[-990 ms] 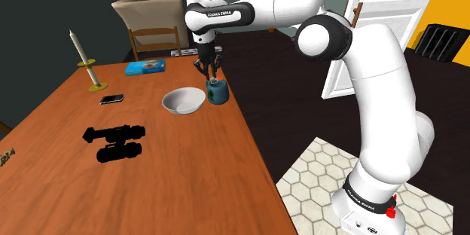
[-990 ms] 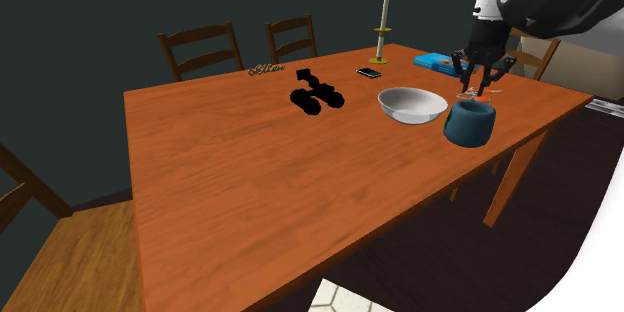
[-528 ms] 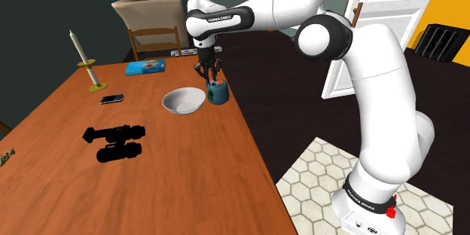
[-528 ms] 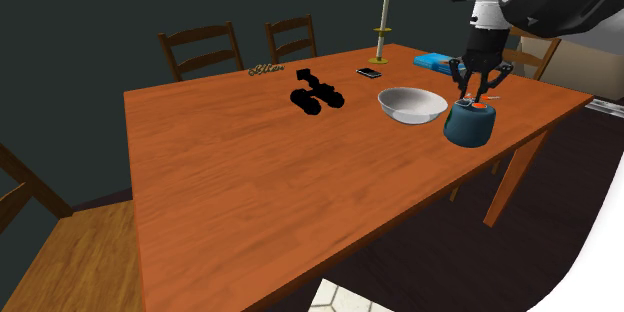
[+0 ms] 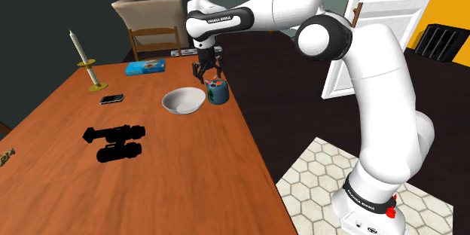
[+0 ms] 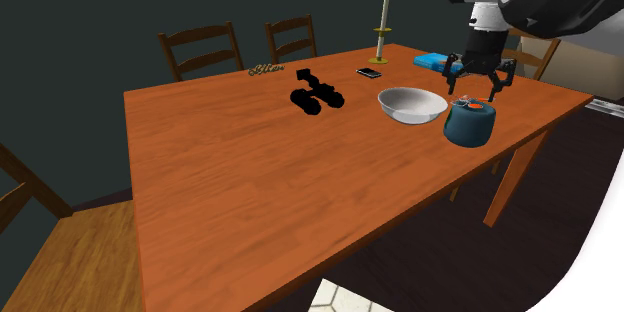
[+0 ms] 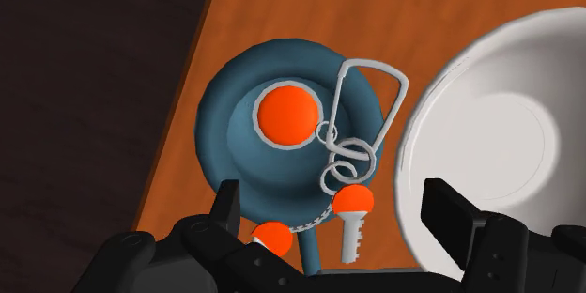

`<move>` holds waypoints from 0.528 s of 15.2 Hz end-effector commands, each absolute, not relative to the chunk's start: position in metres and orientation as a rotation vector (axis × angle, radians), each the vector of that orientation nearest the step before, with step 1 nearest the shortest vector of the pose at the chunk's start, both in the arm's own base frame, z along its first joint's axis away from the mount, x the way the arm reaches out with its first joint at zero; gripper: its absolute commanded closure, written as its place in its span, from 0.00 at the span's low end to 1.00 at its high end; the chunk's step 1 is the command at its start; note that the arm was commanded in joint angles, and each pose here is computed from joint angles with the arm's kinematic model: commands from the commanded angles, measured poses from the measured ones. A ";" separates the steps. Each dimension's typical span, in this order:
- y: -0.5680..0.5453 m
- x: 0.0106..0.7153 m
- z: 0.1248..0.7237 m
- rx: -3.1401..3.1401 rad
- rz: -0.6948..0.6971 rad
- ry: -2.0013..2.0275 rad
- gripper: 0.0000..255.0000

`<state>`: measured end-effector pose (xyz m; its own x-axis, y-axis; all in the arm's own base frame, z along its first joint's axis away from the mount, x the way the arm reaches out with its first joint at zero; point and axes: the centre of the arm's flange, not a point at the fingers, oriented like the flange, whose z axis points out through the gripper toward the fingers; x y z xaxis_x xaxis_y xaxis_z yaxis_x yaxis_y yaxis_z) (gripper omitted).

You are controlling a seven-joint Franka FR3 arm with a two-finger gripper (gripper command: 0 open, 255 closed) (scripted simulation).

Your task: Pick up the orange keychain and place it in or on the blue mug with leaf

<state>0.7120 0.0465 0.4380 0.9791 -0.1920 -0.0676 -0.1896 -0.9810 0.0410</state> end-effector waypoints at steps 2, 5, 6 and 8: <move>0.046 0.713 0.451 3.091 -0.111 -0.298 0.00; 0.047 0.716 0.488 3.091 -0.111 -0.298 0.00; 0.047 0.716 0.488 3.091 -0.111 -0.298 0.00; 0.047 0.716 0.488 3.091 -0.111 -0.298 0.00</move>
<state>0.7155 0.0474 0.4863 0.9791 -0.1922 -0.0672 -0.1897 -0.9810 0.0408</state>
